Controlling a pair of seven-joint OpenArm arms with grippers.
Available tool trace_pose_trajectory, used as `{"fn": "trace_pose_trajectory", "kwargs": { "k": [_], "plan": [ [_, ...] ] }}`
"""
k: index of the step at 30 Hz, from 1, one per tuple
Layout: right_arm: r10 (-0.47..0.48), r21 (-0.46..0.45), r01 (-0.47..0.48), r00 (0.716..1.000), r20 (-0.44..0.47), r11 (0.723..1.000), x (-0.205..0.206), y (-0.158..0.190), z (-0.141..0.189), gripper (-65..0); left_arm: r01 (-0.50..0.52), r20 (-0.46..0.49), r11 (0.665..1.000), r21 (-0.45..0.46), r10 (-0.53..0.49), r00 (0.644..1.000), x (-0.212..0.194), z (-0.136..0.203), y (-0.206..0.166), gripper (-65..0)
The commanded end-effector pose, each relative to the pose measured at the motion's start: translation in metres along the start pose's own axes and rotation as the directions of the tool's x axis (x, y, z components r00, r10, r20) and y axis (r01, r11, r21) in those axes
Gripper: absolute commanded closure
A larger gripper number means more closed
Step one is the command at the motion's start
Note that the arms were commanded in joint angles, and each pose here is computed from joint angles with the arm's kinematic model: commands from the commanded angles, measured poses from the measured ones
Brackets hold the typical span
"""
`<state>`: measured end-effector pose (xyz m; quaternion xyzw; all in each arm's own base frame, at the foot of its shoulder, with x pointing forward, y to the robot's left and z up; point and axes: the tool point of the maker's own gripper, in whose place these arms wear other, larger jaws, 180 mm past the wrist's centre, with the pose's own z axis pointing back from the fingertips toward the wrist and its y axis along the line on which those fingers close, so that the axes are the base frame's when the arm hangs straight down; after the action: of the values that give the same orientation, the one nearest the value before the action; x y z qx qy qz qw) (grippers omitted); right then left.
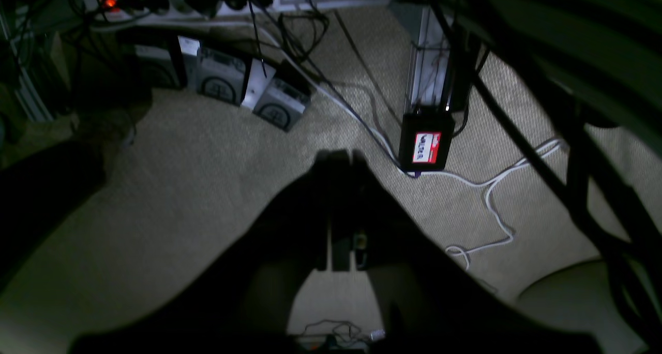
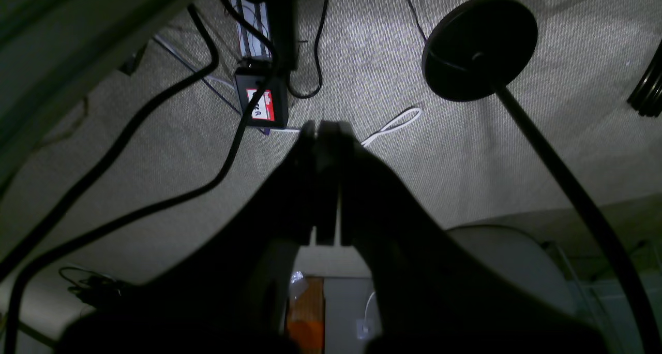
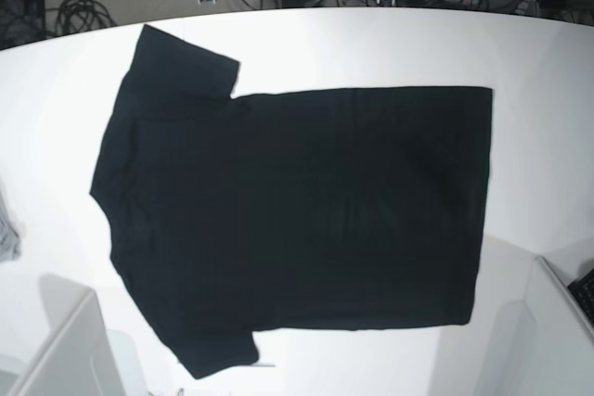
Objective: Fold the T-shirt properly
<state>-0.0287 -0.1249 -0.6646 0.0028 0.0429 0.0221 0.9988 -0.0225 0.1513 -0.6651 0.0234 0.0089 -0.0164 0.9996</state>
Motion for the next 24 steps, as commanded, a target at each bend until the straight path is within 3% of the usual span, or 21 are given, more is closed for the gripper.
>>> {"fn": "trace_pose_trajectory", "kwargs": {
  "k": [1, 5, 8, 12, 15, 24],
  "plan": [
    [-0.007, -0.005, 0.007, 1.000, -0.008, 1.000, -0.004, 0.000, 0.000, 0.0, -0.002, -0.010, 1.000, 0.008, 0.002, 1.000, -0.005, 0.000, 0.003, -2.1],
    [-0.007, -0.005, 0.007, 1.000, -0.007, 1.000, -0.003, -0.001, 0.000, 0.0, -0.002, -0.013, 1.000, 0.008, 0.002, 1.000, -0.006, 0.000, 0.003, -19.4],
    [-0.007, -0.005, 0.007, 1.000, -0.007, 1.000, -0.004, 0.000, 0.000, 0.0, -0.002, -0.013, 1.000, 0.008, 0.002, 1.000, -0.006, 0.000, 0.003, -25.7],
    [-0.007, -0.005, 0.007, 1.000, -0.008, 1.000, -0.005, 0.000, 0.000, 0.0, -0.002, -0.024, 1.000, 0.008, 0.002, 1.000, -0.009, 0.000, 0.003, -17.3],
    [-0.002, -0.005, 0.002, 1.000, -0.008, 1.000, -0.005, 0.000, 0.000, 0.0, -0.002, -0.024, 1.000, 0.008, 0.002, 1.000, -0.009, 0.000, 0.003, 0.0],
    [0.000, -0.012, 0.000, 1.000, -0.006, 1.000, -0.012, -0.005, 0.000, 0.0, 0.022, -0.043, 0.999, 0.027, -0.021, 0.999, -0.030, 0.001, 0.016, 0.0]
  ]
}}
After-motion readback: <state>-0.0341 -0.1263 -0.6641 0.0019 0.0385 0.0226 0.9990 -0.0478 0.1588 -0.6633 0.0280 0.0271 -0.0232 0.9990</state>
